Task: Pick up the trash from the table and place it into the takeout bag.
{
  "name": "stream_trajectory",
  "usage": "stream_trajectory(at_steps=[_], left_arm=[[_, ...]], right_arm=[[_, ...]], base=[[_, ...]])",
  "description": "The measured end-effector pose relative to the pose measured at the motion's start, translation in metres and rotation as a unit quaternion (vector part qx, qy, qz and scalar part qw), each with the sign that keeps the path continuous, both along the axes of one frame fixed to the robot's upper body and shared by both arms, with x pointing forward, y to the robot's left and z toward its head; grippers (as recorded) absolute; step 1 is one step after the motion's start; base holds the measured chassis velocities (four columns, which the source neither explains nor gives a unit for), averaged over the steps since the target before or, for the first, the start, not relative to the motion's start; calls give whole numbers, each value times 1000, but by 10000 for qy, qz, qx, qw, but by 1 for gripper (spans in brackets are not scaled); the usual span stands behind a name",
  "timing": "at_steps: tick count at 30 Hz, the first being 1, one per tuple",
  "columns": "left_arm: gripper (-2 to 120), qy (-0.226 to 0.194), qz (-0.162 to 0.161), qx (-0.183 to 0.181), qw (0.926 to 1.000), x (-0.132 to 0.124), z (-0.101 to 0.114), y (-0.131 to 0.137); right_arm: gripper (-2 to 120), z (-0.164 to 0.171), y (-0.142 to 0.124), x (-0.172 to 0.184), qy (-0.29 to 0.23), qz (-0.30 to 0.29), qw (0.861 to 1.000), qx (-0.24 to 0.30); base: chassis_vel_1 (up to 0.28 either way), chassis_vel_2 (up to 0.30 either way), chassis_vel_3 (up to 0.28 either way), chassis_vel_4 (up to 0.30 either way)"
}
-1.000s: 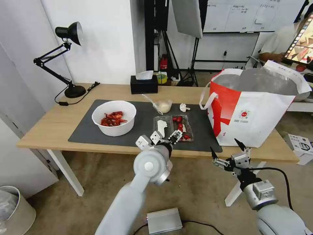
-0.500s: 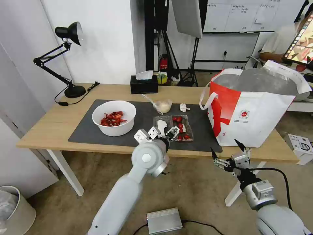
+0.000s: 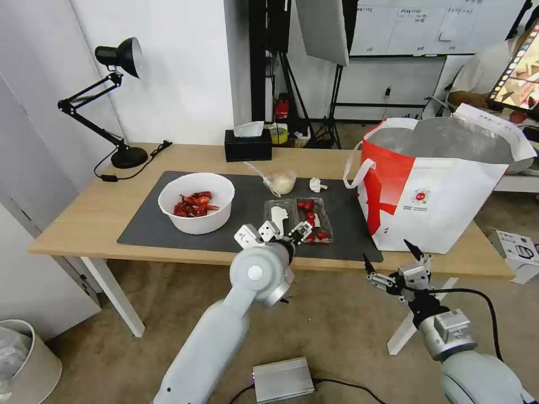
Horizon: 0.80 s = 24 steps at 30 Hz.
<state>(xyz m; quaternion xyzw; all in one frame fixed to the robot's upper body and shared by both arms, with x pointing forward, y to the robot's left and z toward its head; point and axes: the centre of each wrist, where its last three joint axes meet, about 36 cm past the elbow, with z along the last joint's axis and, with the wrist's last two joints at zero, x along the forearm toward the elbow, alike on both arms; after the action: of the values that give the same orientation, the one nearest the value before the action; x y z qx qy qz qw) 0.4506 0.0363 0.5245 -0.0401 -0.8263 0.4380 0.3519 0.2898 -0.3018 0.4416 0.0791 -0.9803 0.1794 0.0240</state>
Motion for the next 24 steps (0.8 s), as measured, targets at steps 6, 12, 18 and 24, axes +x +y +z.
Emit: stream_trajectory(at_steps=[6,12,18,24], left_arm=[[100,39,-20,60,10000,1,-4,-3],[100,35,-9,99,9999,4,-4,-2],[100,32,-5,118,9999,8,-4,0],[100,50,-17,120,9999,9,-5,-2]], right_arm=[[100,-1,0,0,5,-9,10000,1],[100,-3,-1,2,9,-17,10000,7],[100,-5,1,3,17,-18,10000,29],[100,-6,0,2,28,-25,10000,36]], base=[[0,0,0,0],[0,0,0,0],[0,0,0,0],[0,0,0,0]])
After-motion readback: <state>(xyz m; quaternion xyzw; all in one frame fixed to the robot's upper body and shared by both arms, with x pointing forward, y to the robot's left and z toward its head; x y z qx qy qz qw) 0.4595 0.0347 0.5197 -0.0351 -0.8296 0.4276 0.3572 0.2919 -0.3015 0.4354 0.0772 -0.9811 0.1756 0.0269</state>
